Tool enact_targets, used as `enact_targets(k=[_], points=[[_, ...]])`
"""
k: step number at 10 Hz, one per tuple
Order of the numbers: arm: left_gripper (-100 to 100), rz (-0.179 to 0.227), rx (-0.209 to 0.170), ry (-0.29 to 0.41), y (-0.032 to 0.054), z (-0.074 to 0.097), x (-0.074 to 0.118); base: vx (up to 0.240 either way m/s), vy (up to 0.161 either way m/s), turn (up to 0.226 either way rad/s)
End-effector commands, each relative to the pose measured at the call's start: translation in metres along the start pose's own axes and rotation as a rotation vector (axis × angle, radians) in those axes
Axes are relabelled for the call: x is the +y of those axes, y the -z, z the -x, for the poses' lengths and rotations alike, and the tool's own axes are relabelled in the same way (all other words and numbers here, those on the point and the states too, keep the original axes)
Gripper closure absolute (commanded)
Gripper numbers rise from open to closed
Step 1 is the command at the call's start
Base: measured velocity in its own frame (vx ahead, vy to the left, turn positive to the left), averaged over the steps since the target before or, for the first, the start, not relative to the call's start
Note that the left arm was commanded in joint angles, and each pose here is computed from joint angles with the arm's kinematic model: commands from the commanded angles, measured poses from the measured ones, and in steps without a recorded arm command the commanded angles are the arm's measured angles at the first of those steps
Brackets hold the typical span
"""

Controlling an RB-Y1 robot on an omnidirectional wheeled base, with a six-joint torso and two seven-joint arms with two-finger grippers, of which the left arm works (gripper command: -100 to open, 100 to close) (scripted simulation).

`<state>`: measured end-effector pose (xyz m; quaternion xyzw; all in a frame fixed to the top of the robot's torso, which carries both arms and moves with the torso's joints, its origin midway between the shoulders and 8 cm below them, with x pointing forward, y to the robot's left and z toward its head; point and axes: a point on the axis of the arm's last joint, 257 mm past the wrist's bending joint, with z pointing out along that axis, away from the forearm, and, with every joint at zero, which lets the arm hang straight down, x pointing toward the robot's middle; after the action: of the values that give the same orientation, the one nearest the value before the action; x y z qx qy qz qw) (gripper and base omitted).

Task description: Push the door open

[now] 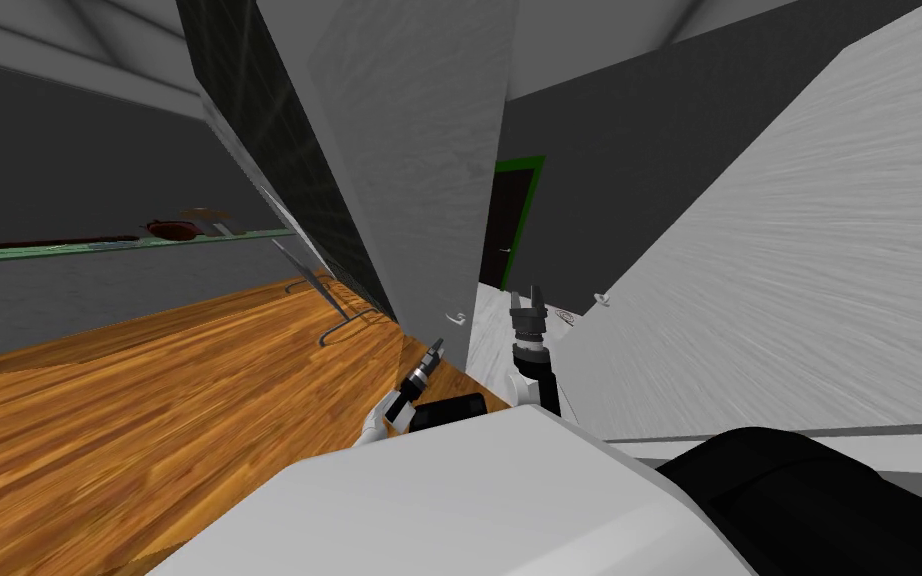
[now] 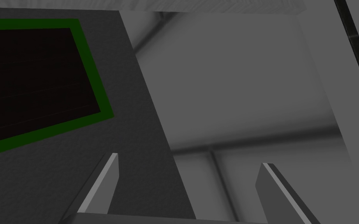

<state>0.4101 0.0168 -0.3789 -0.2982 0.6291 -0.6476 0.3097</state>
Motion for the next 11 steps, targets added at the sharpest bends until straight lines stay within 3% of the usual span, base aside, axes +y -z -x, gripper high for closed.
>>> enact_targets(k=[1,5,11], points=[[-100,0.020,0.016,0.003,0.0012,-0.0041,0.0080,0.164,0.074,-0.021],[-100,0.028,0.014,0.005,0.0000,-0.0049,0.0109,0.098,0.015,-0.019],[-100,0.032,-0.008,0.011,-0.0054,-0.0051,0.0126,0.171,-0.133,-0.038]])
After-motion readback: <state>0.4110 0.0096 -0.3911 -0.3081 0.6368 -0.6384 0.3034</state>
